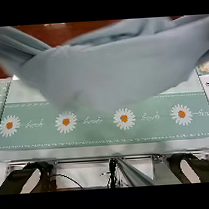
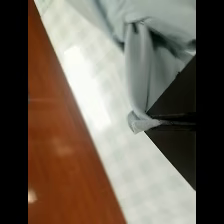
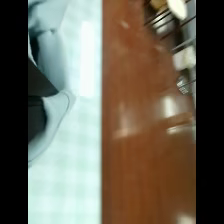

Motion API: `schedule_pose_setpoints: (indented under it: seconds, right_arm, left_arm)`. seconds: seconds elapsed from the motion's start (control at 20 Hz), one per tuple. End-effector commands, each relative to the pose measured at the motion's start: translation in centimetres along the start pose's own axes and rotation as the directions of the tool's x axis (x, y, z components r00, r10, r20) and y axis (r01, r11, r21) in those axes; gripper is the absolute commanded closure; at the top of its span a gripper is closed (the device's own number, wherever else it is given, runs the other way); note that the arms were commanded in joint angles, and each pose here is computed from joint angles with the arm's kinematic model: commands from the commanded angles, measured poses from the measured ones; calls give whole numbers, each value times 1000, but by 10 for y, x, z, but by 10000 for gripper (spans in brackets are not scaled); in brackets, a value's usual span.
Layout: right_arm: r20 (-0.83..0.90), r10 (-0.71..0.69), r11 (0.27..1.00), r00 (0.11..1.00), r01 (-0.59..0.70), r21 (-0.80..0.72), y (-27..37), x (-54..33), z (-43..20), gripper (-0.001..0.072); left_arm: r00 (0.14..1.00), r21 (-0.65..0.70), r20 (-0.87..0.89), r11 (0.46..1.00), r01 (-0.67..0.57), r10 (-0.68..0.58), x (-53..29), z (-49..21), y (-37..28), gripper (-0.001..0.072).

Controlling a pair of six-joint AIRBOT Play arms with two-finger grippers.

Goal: Fold the shirts.

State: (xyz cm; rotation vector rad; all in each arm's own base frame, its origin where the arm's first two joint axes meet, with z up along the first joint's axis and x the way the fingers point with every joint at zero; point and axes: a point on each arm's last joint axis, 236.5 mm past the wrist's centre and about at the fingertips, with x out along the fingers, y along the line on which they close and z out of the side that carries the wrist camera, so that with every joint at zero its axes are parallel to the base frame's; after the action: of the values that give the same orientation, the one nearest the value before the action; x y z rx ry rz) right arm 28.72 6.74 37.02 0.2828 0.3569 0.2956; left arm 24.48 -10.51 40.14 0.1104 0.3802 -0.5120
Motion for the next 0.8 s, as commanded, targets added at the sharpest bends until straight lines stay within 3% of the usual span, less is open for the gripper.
schedule_pose_setpoints:
  seconds: [0.0,0.25,0.4,0.5,0.6,0.75]
  right_arm:
    - [-197,-45,998,979,52,28,-12,-1,-44,690]
    - [-339,-129,992,932,119,-49,-31,-14,-78,690]
    - [-352,-383,924,854,350,-157,-89,-38,-82,689]
    - [-319,-470,883,823,430,-190,-106,-52,-77,690]
    - [-298,-449,893,843,413,-176,-97,-55,-74,690]
    - [-191,-307,949,932,286,-130,-56,-52,-55,690]
  left_arm:
    - [995,-107,-83,993,49,-58,2,-26,-14,680]
    - [973,-173,-188,980,103,-135,13,-59,-24,680]
    - [977,-147,-213,989,-20,-12,-2,-69,-6,681]
    - [973,-146,-209,980,-132,100,-20,-73,10,681]
    - [973,-135,-172,974,-180,156,-38,-70,10,681]
    - [979,-110,-86,975,-191,182,-64,-62,-3,681]
